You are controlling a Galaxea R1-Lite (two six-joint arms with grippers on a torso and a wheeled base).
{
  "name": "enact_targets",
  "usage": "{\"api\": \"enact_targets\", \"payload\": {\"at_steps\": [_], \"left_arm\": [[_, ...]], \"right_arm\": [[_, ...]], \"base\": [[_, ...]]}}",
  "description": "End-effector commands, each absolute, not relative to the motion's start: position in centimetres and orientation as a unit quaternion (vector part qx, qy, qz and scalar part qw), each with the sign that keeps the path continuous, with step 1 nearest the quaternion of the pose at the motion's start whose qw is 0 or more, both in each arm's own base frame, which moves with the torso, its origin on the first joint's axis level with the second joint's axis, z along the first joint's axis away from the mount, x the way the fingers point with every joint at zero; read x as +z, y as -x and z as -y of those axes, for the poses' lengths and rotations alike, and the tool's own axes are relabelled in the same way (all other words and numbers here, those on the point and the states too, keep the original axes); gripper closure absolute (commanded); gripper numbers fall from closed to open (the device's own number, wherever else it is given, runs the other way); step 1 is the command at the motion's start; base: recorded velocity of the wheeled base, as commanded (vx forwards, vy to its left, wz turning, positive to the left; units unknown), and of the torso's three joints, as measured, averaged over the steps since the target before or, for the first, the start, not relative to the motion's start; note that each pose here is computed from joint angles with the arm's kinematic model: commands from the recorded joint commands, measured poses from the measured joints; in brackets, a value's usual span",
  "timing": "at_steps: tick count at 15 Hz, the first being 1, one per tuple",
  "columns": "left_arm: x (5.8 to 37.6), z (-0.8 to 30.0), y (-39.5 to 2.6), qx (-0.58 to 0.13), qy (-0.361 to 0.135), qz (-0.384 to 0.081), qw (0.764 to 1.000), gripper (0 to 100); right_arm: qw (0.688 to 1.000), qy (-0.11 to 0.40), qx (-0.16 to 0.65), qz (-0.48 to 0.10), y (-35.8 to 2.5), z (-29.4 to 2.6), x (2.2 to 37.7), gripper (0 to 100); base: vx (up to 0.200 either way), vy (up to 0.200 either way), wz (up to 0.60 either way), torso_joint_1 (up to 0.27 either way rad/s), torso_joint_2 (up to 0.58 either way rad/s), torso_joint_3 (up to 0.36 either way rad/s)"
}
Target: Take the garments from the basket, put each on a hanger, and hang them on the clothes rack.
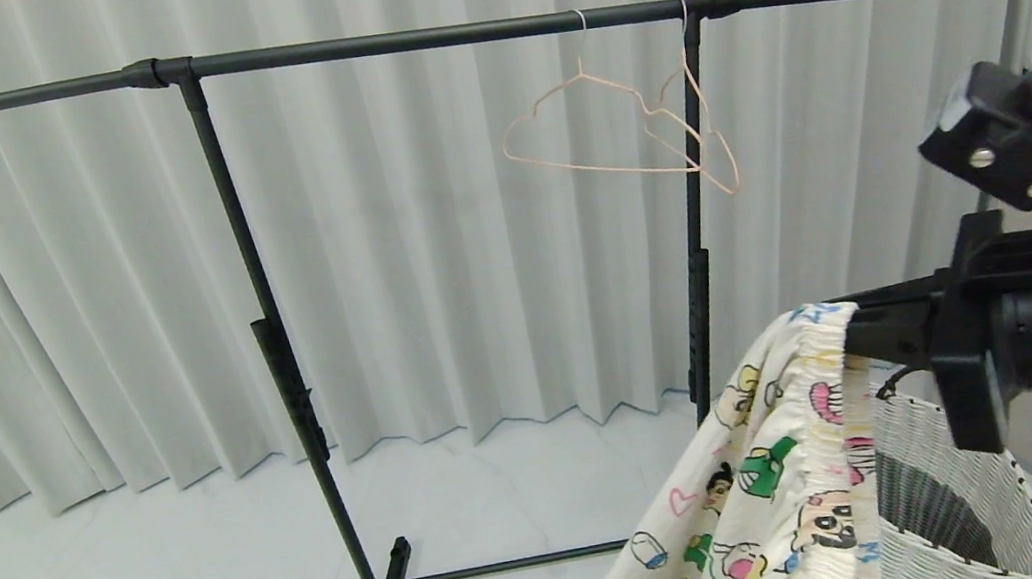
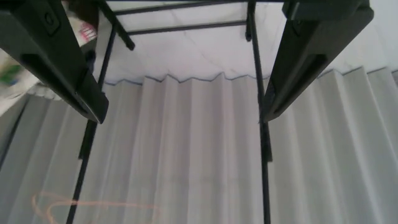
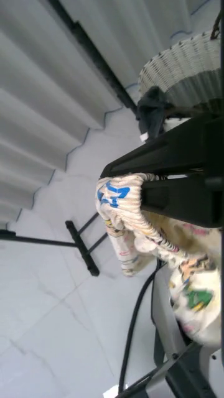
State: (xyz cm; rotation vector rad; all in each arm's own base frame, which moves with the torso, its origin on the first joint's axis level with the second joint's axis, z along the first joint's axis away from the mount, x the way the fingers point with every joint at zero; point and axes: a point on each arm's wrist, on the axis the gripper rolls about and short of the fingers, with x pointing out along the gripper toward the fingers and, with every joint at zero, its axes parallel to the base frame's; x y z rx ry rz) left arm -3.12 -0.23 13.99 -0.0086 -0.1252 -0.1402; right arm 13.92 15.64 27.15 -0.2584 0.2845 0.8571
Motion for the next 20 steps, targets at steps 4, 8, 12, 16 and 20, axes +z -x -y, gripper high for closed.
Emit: {"api": "enact_targets", "payload": {"at_steps": [4, 8, 12, 16, 20], "left_arm": [[25.0, 1.3, -5.2, -0.165, 0.02, -0.031, 0.986, 0], [23.2, 5.4, -10.8, -0.28, 0.012, -0.151, 0.948, 0], [22.8, 10.2, -11.9, -0.351, 0.026, -0.172, 0.92, 0], [20.7, 16.7, -11.5, -0.362, 0.044, -0.215, 0.906, 0], [17.8, 20.4, -12.1, -0.348, 0.01, -0.245, 0.905, 0]], "right_arm": [[0.9, 0.14, 0.386, -0.147, -17.1, -20.5, 27.0, 100], [0.911, 0.135, 0.367, -0.13, -19.3, -22.9, 28.2, 100], [0.913, 0.129, 0.368, -0.117, -19.8, -23.7, 29.0, 100], [0.908, 0.121, 0.388, -0.098, -18.9, -24.7, 30.1, 100], [0.906, 0.12, 0.399, -0.081, -17.2, -25.8, 31.0, 100]], "base": [[0.0, 0.0, 0.0, 0.0, 0.0, 0.0], [0.0, 0.0, 0.0, 0.0, 0.0, 0.0], [0.0, 0.0, 0.0, 0.0, 0.0, 0.0], [0.0, 0.0, 0.0, 0.0, 0.0, 0.0], [0.0, 0.0, 0.0, 0.0, 0.0, 0.0]]}}
